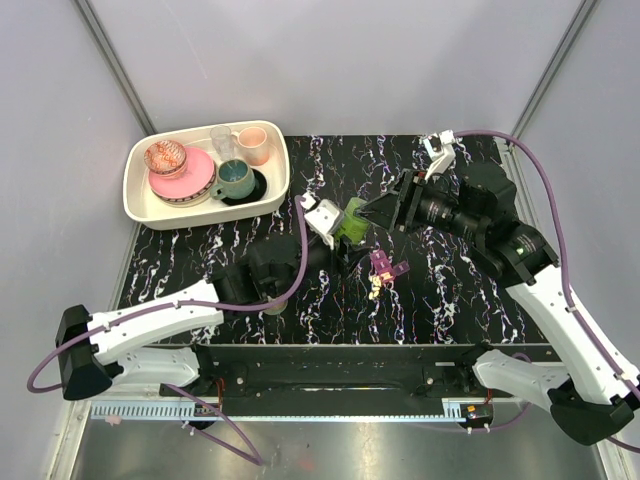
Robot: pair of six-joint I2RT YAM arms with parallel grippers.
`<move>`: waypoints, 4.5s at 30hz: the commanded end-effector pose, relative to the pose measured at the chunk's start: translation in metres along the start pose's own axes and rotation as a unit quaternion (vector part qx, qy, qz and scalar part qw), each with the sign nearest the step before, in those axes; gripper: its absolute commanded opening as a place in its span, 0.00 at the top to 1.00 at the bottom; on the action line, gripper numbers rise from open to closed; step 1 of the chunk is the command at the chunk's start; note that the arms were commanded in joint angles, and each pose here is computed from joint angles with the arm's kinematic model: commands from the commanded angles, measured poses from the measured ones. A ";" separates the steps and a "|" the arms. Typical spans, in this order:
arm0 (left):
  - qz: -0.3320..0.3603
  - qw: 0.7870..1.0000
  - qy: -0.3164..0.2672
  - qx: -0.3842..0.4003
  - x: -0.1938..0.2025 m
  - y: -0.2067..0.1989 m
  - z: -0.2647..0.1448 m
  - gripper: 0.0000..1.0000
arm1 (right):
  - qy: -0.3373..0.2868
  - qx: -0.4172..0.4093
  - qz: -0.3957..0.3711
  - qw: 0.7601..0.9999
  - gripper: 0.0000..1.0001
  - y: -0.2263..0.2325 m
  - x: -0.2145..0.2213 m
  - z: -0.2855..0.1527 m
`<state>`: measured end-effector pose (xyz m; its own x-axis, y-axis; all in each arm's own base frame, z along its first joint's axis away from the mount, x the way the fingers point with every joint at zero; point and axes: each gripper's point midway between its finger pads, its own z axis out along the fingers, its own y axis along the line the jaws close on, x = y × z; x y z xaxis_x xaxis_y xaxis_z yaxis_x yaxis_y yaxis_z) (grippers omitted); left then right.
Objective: Sort the pills into containers
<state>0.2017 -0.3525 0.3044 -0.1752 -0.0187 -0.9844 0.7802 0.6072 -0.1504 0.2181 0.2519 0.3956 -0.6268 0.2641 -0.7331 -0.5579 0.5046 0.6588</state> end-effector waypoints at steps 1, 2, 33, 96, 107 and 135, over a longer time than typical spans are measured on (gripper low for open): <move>-0.037 0.995 -0.087 -0.031 -0.047 0.013 -0.006 1.00 | 0.005 -0.057 0.000 0.998 0.36 0.029 0.002 -0.013; -0.037 0.995 -0.085 -0.028 -0.045 0.012 -0.006 1.00 | 0.000 -0.061 -0.002 0.998 0.36 0.031 -0.001 -0.013; -0.104 0.929 -0.169 0.312 -0.078 -0.095 -0.089 1.00 | -0.046 -0.202 -0.217 0.954 0.28 0.086 -0.007 -0.060; -0.126 0.884 -0.169 0.418 -0.088 -0.132 -0.081 1.00 | -0.016 -0.298 -0.228 0.927 0.25 0.111 0.012 -0.073; -0.127 0.884 -0.165 0.418 -0.086 -0.132 -0.080 1.00 | -0.015 -0.292 -0.218 0.931 0.30 0.108 0.011 -0.071; -0.052 0.990 -0.126 0.032 -0.108 -0.008 -0.037 1.00 | -0.082 -0.076 -0.136 0.984 0.84 0.054 -0.040 -0.039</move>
<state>0.1461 -0.3533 0.3631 -0.2511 -0.1635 -0.9541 0.9033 0.3147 -0.2917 0.1720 0.2535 0.4463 -0.3892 0.1899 -0.9014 -0.8473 0.3101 0.4312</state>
